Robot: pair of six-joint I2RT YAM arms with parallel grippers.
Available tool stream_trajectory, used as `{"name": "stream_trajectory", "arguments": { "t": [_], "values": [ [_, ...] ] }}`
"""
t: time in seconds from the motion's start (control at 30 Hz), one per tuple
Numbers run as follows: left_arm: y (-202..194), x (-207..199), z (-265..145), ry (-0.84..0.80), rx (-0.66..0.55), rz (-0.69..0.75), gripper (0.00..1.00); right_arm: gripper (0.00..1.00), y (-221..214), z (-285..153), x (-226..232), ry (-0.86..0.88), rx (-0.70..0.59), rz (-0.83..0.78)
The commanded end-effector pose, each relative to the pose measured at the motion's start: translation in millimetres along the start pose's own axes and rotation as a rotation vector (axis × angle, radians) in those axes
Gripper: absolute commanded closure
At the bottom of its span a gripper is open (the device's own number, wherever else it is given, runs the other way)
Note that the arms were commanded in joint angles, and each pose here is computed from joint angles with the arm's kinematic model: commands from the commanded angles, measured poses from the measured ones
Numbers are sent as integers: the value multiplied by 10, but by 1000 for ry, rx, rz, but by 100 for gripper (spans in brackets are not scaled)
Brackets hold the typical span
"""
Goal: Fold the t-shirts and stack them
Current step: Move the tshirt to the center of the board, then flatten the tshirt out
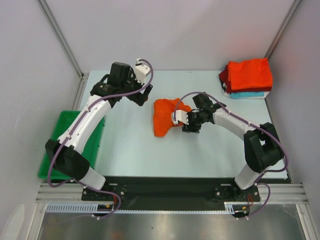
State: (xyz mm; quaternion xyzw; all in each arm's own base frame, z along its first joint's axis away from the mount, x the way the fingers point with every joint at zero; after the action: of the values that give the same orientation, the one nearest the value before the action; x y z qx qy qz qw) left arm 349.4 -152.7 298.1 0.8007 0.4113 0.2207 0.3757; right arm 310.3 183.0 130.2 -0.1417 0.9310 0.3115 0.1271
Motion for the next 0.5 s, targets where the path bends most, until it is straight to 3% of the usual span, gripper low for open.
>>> {"name": "stream_trajectory", "arguments": {
  "t": [0.0, 0.23, 0.47],
  "values": [
    [-78, -58, -34, -14, -11, -16, 8, 43, 47, -105, -168, -86, 7, -131],
    [-129, -23, 37, 8, 12, -11, 8, 44, -48, 61, -420, -176, 46, -213],
    [-180, 14, -2, 40, 25, 3, 7, 46, -128, 310, -512, -151, 68, -209]
  ]
}}
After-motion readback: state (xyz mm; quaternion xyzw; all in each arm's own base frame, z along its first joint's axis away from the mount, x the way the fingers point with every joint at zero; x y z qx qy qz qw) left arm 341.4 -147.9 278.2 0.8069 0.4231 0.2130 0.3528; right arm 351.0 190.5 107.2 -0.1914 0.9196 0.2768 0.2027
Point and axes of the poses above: each gripper's point midway between its finger pads, its own z axis out along the fingers, its own x axis along the line the jaws close on, y = z × x, the point moved 6 cm from there along -z, back along the fingers, and after that the axes turned 8 degrees about -z, right-handed, at the moved point
